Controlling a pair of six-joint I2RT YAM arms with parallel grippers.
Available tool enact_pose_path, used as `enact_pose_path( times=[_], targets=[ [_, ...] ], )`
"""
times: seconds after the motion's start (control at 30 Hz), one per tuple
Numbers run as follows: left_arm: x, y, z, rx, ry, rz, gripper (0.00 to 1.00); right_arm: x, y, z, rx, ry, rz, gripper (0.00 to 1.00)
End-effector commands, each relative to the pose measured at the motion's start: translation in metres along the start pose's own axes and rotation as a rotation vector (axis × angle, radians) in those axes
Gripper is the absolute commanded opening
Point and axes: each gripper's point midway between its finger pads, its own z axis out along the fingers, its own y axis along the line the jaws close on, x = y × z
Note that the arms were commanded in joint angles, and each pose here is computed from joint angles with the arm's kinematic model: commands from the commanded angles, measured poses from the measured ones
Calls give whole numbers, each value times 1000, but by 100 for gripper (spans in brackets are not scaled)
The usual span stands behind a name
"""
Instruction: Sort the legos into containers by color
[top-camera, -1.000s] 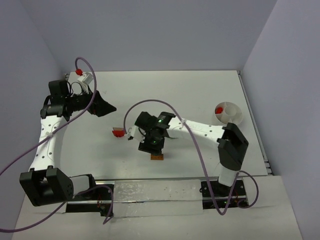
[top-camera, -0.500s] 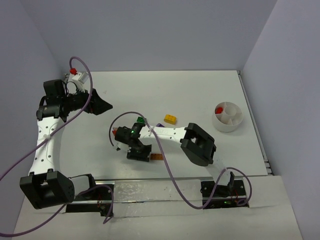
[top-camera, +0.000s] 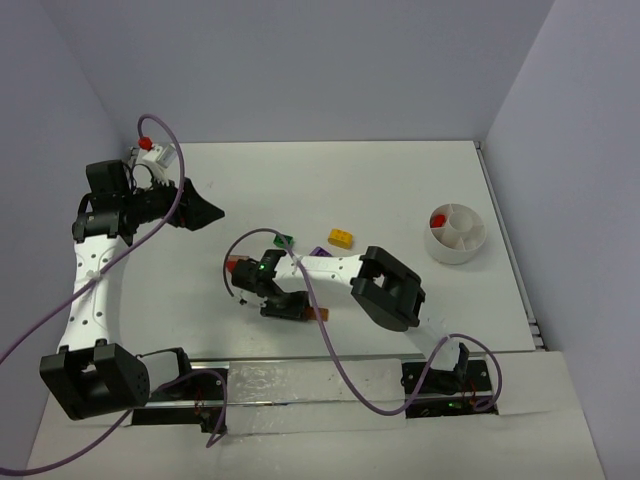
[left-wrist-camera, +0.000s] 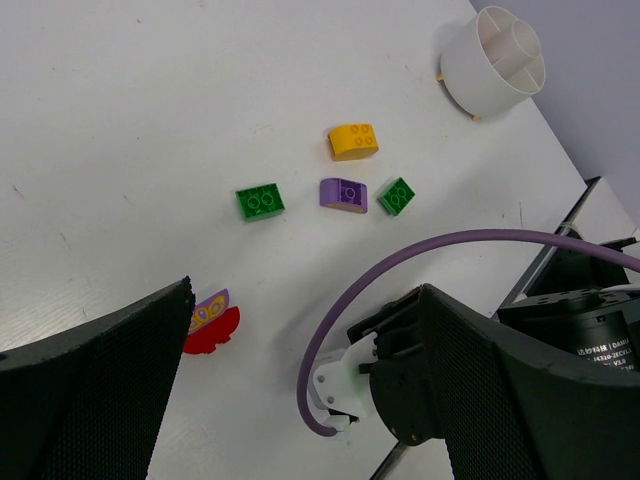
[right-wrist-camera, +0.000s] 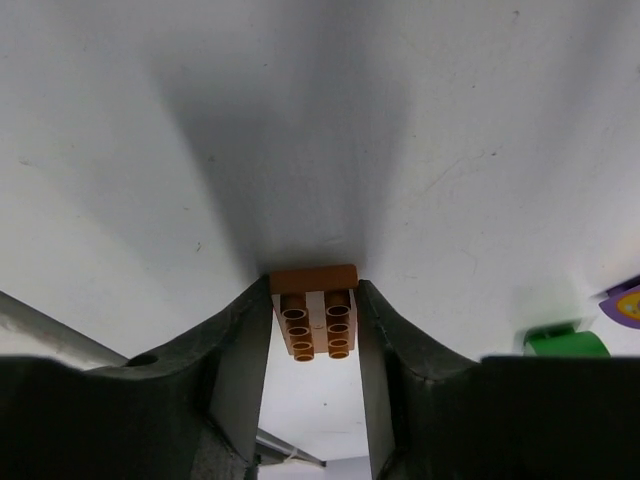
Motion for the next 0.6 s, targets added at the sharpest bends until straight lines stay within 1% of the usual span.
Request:
enact_pose_path(
  times=[0.0,0.07,0.1,0.13,0.2,0.3,0.37,0.4,0.47,0.5,0.57],
  targets=[
    [-13,-2,-5,-13,-46,53,99,9,2,4,-24,40,-4,27],
    [-13,-2,-5,-13,-48,53,99,8,3,1,-30,28,-3,16],
    [-13,-1,-5,-13,-50,56,99,7,2,-5,-31,10,2,4],
    [-12,-2,-5,-13,-53,54,99,3,0,-14,-35,-27,16,1],
    [-17,-4,-5,-11,-75,74,99,-4,-5,-29,-46,-93,49,0],
    [-21,-7,-7,-12,-107,71,99,-4,-39,-69,-27,-242,186,0],
    [-25,-5,-6,-18,-130,76,99,3,-72,-98,-1,-368,322,0],
    [-27,-5,-6,-22,-143,83,99,9,-85,-113,5,-435,384,0],
    [-30,-5,-6,-23,-160,90,99,24,-113,-138,77,-548,500,0],
    [-31,-5,-5,-24,-166,89,99,40,-134,-148,128,-588,578,0],
    [-33,-3,-5,-30,-176,85,99,68,-160,-164,246,-649,707,0]
  ],
)
